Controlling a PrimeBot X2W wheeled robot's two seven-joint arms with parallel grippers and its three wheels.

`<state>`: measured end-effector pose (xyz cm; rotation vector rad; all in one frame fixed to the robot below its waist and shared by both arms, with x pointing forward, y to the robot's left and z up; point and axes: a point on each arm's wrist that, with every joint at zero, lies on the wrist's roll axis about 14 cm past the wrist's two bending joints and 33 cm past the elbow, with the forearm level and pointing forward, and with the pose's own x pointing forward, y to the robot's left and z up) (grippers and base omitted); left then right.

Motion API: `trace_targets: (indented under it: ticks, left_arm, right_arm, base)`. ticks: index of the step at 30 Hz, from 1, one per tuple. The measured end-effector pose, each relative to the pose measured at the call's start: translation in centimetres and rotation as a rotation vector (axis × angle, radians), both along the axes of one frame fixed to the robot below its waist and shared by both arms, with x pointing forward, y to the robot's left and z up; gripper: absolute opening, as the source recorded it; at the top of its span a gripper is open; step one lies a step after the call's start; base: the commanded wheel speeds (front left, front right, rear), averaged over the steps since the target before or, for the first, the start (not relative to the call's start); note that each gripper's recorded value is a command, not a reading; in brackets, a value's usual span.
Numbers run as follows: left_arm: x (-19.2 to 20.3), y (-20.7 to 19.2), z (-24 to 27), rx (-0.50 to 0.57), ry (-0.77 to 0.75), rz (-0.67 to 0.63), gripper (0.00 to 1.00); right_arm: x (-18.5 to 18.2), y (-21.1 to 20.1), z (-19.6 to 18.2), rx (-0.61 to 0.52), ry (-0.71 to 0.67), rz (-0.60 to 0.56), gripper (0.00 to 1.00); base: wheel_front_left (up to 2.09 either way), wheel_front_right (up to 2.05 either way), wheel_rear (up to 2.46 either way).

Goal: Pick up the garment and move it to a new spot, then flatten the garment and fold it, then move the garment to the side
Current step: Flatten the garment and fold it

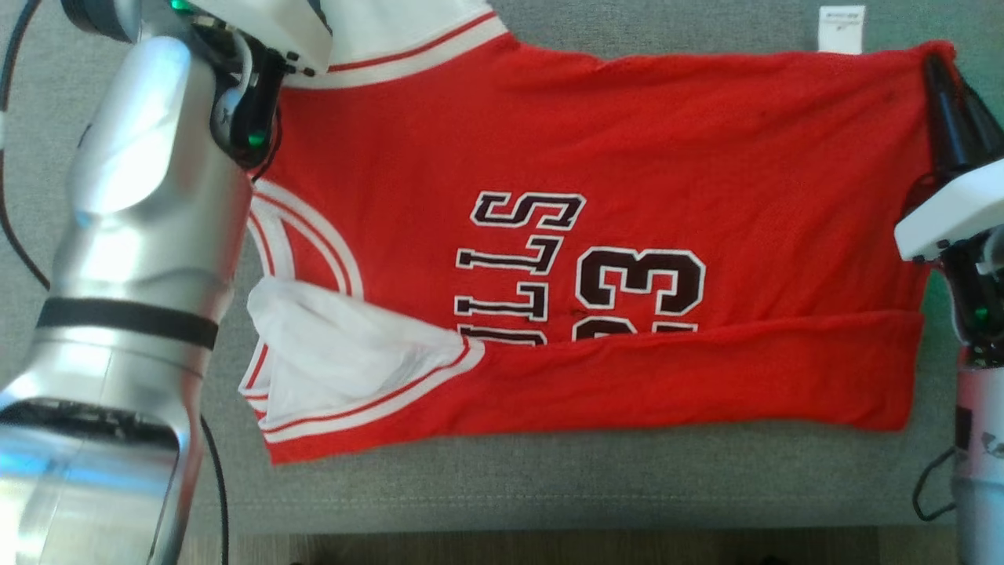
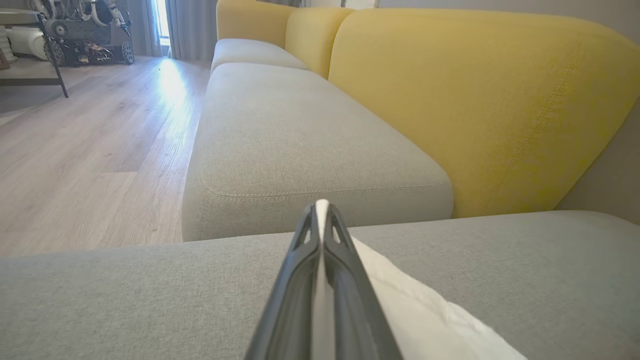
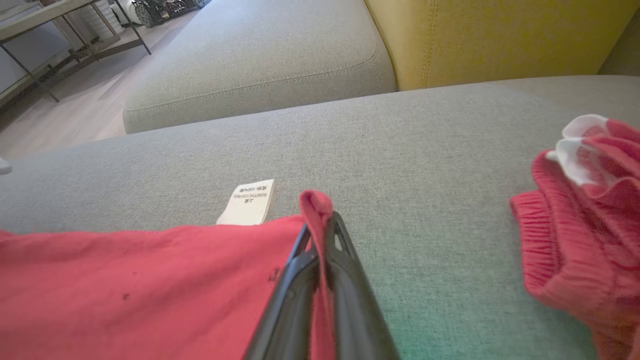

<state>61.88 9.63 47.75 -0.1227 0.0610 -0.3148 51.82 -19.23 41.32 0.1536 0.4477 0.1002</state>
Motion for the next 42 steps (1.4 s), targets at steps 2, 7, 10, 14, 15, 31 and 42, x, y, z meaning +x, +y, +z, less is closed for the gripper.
trace_targets:
  ticks: [2,7,10,14,15,31,42]
  left_arm:
    - [-0.4,0.2,0.4,-0.010,-0.019,0.002,0.00]
    - [-2.6,0.8,0.9,-0.054,-0.054,0.016,0.00]
    - [-4.7,0.7,1.6,-0.091,-0.088,0.013,0.00]
    - [-8.2,1.1,2.2,-0.107,-0.106,0.019,0.00]
    - [-9.1,1.2,2.2,-0.108,-0.102,0.021,0.00]
    - [-21.1,2.0,-0.2,-0.208,0.169,0.105,0.00]
    - [-24.8,3.3,-4.2,-0.237,0.361,0.194,0.00]
  right_arm:
    - [0.0,-0.1,0.2,0.001,-0.004,-0.005,0.00]
    - [-0.3,0.2,1.3,0.102,-0.030,-0.028,0.00]
    - [-1.6,0.1,1.4,0.194,-0.018,-0.059,0.00]
    - [-3.8,-0.3,0.9,0.275,0.030,-0.091,0.00]
    - [-4.2,-0.5,0.8,0.290,0.038,-0.098,0.00]
    - [-9.2,-0.4,0.1,0.316,0.119,-0.110,0.00]
    - [-11.9,0.0,-1.0,0.120,0.147,-0.022,0.15]
  base:
    - [0.00,0.00,0.00]
    - [0.00,0.00,0.00]
    - [0.00,0.00,0.00]
    - [0.00,0.00,0.00]
    - [0.00,0.00,0.00]
    - [0.00,0.00,0.00]
    - [0.00,0.00,0.00]
